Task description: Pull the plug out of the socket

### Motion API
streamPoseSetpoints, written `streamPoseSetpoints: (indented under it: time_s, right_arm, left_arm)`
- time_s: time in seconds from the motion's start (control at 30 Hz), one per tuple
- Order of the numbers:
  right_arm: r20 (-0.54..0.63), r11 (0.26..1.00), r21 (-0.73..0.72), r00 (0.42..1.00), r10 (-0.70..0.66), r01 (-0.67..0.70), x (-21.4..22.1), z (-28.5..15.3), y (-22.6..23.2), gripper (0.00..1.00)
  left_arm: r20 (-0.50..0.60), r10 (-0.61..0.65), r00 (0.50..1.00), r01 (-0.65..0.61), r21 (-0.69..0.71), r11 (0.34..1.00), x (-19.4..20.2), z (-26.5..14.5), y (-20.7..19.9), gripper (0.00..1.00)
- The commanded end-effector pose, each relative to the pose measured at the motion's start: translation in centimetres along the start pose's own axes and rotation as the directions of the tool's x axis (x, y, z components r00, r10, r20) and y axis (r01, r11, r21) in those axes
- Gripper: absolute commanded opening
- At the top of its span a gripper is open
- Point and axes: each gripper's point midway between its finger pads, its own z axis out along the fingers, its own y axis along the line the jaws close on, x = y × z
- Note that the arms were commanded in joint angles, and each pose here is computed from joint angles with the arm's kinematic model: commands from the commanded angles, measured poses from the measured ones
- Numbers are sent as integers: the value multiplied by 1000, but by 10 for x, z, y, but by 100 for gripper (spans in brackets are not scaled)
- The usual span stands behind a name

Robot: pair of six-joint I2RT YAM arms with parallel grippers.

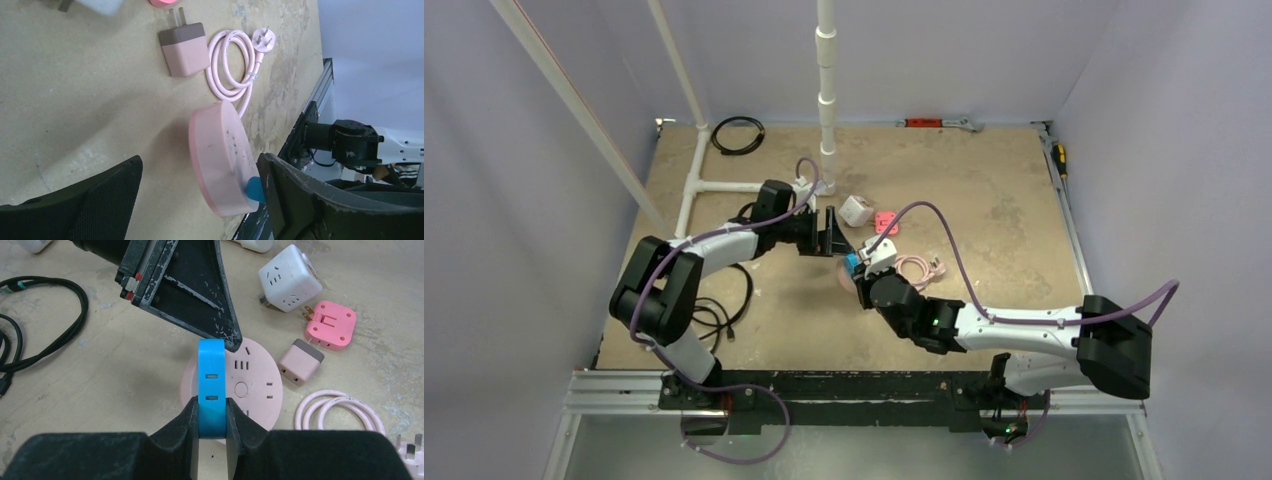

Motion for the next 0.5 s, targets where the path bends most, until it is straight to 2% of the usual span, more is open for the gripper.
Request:
streamPoseSetpoints:
  time_s: [0.0, 0.2, 0.33, 0.47]
  right_arm:
    - [93, 999, -19, 995, 46, -44, -30, 1, 8, 0]
    - [93, 999, -5, 995, 35, -34, -30, 1, 5, 0]
    - [98, 999, 3, 995, 33, -34, -31, 0, 3, 0]
    - [95, 999, 16, 995, 26, -28, -29, 1, 1, 0]
  left_arm:
    - [-52, 38, 998, -33, 99, 995, 10, 7, -23, 85]
    - [-87, 56, 995, -48, 93, 994, 18, 11, -25, 82]
    - [-107, 41, 993, -31, 90, 995, 22, 14, -21, 57]
    - [-112, 31, 993, -19, 102, 995, 23, 15, -22, 42]
